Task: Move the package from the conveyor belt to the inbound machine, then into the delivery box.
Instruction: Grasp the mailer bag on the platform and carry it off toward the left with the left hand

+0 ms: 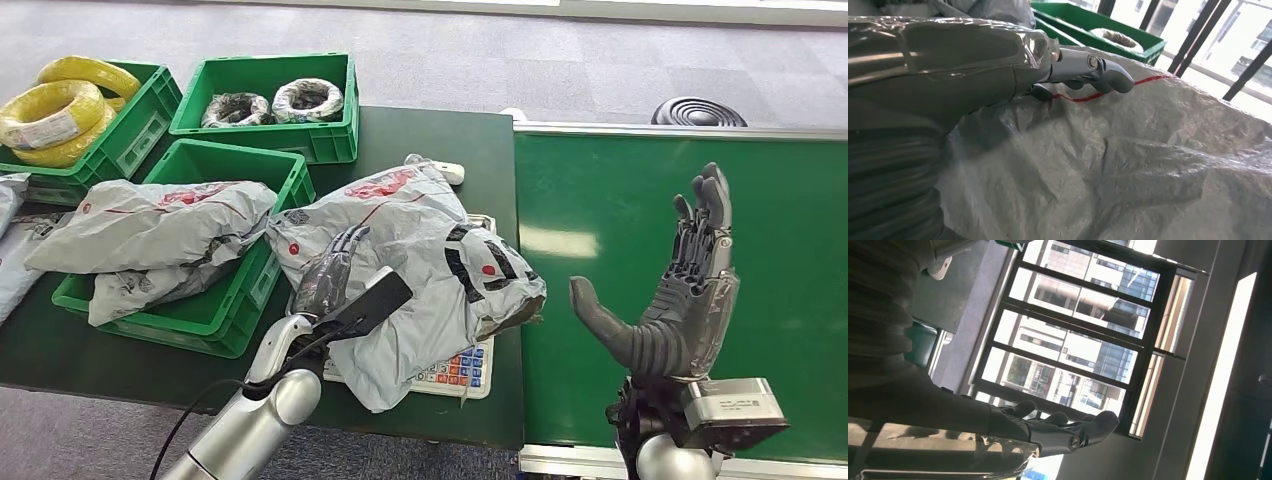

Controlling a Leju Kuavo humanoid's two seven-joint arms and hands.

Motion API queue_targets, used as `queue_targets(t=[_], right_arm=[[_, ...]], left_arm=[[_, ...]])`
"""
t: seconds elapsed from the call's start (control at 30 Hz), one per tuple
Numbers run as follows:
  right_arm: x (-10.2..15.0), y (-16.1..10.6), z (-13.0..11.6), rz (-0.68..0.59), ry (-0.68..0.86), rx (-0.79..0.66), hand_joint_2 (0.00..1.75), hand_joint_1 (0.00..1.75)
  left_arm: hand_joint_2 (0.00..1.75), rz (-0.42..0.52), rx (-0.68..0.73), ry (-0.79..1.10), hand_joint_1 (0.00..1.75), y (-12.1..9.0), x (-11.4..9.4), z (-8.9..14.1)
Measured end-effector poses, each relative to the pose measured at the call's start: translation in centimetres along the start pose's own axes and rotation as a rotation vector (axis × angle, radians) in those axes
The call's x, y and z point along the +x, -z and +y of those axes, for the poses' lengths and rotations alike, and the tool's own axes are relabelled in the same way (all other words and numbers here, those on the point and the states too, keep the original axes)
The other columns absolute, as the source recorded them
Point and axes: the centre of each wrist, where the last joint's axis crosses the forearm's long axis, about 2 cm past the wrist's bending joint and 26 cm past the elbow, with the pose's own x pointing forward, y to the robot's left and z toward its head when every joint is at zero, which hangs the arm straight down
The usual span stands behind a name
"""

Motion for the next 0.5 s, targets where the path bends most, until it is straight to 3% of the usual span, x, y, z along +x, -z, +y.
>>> queue_targets(t=[0.07, 0.1, 0.27, 0.5], right_arm=[[0.3, -0.1, -0.1, -0.018, -0.004, -0.022, 1.75, 0.0], [0.4, -0.2, -0.2, -0.025, -0.003, -0.036, 1.75, 0.0], [0.3, -1.5, -0.5, -0.021, 0.031, -0.088, 1.75, 0.0], [0.2, -2.2, -0.2, -0.014, 0.056, -0.111, 1.75, 0.0]], left_arm=[[1.75, 0.007, 0.021, 0.097, 1.61, 0.3, 0.1, -0.2], [1.75, 0.006, 0.033, 0.158, 1.68, 0.4, 0.1, -0.3], [1.75, 0.003, 0.043, 0.351, 1.75, 0.9, -0.7, -0.6], [1.75, 0.06, -0.007, 0.37, 1.75, 0.9, -2.8, 0.2]])
